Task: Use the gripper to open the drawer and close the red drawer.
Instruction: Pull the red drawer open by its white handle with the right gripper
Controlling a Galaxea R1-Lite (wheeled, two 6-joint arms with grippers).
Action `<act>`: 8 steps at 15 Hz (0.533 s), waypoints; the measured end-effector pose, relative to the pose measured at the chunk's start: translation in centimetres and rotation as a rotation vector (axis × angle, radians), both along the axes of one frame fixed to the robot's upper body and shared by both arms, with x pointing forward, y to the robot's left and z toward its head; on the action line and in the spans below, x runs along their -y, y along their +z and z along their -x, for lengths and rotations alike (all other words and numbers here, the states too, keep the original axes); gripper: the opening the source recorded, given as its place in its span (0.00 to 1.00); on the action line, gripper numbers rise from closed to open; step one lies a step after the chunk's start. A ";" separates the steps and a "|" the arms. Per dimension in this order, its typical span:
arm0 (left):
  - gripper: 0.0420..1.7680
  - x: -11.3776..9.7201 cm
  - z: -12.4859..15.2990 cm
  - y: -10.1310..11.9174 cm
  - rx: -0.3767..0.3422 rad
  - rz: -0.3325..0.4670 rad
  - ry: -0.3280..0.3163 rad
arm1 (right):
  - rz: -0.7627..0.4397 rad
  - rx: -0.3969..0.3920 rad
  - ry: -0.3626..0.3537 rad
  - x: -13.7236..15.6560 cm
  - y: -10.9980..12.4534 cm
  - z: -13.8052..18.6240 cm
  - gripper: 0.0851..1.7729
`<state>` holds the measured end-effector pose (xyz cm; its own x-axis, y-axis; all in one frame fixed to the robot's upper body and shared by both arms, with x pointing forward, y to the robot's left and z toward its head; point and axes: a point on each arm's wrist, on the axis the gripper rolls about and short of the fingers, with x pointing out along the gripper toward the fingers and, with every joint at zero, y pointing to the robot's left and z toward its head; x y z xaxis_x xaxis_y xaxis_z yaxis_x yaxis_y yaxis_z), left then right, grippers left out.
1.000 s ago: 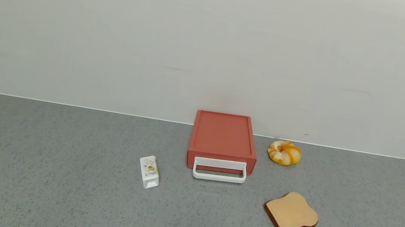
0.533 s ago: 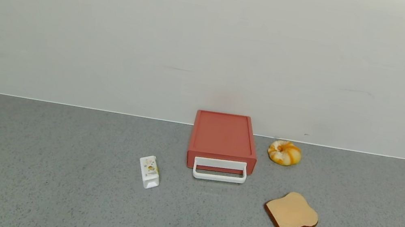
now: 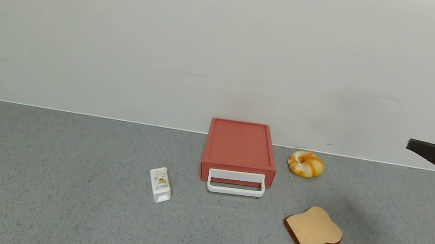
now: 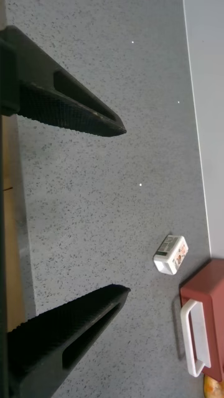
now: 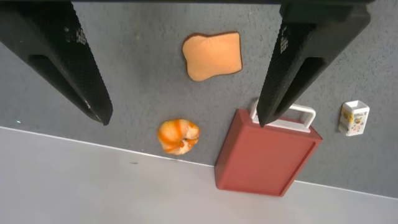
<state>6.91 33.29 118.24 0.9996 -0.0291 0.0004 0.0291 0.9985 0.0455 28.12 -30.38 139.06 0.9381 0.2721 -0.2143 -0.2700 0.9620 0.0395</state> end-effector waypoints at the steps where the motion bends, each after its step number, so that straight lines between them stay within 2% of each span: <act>1: 0.97 0.0 0.0 0.0 0.000 0.000 0.000 | 0.005 -0.028 0.010 -0.5 -0.1 -1.7 0.96; 4: 0.97 0.0 0.0 0.0 0.000 0.000 0.000 | 0.027 -0.138 0.048 -2.2 -0.7 -5.8 0.96; 8: 0.97 0.0 0.0 0.0 -0.001 -0.001 0.000 | 0.037 -0.271 0.112 -5.3 -1.8 -9.3 0.96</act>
